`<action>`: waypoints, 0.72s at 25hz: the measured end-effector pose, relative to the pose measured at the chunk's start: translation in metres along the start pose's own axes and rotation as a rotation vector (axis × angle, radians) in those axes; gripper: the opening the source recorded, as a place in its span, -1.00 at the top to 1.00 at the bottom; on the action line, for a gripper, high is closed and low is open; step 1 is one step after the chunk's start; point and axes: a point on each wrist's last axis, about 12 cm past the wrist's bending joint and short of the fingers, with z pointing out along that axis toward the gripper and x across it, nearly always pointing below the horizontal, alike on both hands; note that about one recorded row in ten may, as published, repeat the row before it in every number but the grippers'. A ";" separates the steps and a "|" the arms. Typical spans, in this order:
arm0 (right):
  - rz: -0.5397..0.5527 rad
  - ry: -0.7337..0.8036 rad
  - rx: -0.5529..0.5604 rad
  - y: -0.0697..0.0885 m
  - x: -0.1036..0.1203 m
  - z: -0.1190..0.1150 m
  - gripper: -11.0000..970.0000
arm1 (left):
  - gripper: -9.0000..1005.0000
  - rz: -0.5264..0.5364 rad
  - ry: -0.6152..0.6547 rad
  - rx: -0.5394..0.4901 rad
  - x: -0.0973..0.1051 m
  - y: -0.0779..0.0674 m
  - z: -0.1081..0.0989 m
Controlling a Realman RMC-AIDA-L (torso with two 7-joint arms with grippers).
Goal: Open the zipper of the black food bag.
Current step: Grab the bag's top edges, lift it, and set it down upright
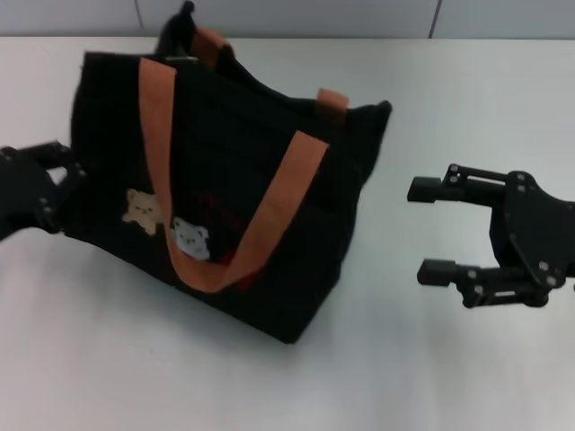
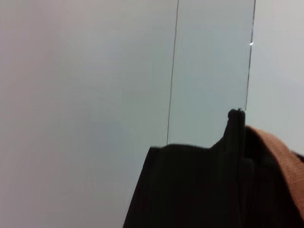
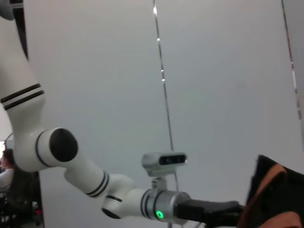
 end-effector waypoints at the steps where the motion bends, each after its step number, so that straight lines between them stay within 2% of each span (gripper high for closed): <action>1: 0.008 -0.001 0.011 -0.001 0.000 0.000 -0.67 | 0.78 0.030 -0.016 0.007 -0.007 0.003 -0.005; 7: 0.064 0.009 0.048 -0.006 0.005 0.008 -0.67 | 0.78 0.112 -0.049 0.024 -0.024 0.010 -0.012; 9: 0.117 0.024 0.080 -0.013 0.013 0.023 -0.67 | 0.78 0.171 -0.090 0.041 -0.038 0.013 -0.015; 12: 0.135 0.026 0.080 -0.015 0.015 0.029 -0.67 | 0.78 0.182 -0.101 0.045 -0.041 0.013 -0.016; 13: 0.175 0.032 0.064 -0.018 0.020 0.043 -0.67 | 0.78 0.213 -0.133 0.065 -0.049 0.013 -0.015; 14: 0.175 0.032 0.064 -0.018 0.020 0.043 -0.67 | 0.78 0.213 -0.133 0.065 -0.049 0.013 -0.015; 17: 0.227 0.071 0.038 -0.024 0.028 0.069 -0.67 | 0.78 0.247 -0.164 0.098 -0.056 0.013 -0.010; 18: 0.256 0.104 0.019 -0.026 0.033 0.087 -0.67 | 0.78 0.272 -0.184 0.129 -0.058 0.011 -0.003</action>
